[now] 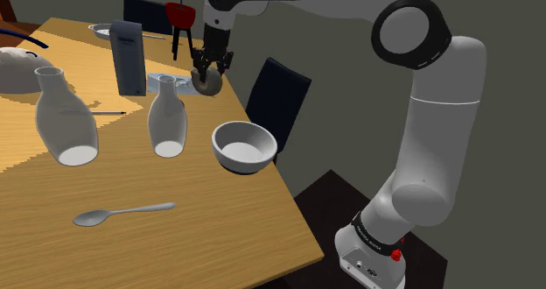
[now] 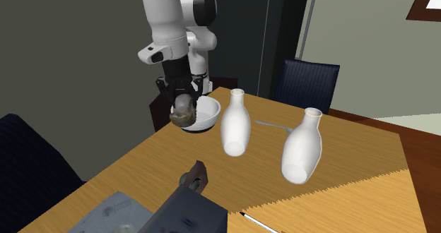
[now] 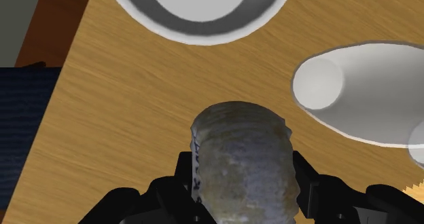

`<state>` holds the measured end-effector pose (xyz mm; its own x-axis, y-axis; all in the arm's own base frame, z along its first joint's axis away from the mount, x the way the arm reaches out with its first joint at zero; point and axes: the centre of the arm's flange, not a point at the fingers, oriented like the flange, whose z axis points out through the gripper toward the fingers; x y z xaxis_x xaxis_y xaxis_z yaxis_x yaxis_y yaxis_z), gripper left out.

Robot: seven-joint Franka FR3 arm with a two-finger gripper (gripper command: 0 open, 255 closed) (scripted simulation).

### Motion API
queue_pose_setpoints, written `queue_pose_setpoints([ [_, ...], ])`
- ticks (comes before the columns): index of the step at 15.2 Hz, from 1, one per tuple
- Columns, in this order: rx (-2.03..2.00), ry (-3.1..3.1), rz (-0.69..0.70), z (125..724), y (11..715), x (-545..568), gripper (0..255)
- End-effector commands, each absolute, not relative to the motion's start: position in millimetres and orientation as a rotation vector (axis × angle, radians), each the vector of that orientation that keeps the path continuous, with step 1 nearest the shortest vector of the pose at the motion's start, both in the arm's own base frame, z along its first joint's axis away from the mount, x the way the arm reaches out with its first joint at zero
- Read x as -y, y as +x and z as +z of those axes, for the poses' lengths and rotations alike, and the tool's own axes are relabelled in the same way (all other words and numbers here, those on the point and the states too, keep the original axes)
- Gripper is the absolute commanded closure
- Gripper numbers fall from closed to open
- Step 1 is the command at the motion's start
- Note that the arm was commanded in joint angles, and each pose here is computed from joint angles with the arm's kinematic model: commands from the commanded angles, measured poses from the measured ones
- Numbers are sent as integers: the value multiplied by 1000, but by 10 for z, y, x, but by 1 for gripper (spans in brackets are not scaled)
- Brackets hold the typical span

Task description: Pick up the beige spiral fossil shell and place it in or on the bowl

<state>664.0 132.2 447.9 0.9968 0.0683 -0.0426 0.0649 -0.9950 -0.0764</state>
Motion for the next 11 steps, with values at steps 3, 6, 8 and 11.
queue_pose_setpoints([
  [3,103,-3064,68,4526,6158,-1262,255],
  [6,103,-3064,68,4554,5767,-1208,255],
  [8,103,-3064,68,4573,5506,-1173,255],
  [11,103,-3064,68,4602,5115,-1120,255],
])
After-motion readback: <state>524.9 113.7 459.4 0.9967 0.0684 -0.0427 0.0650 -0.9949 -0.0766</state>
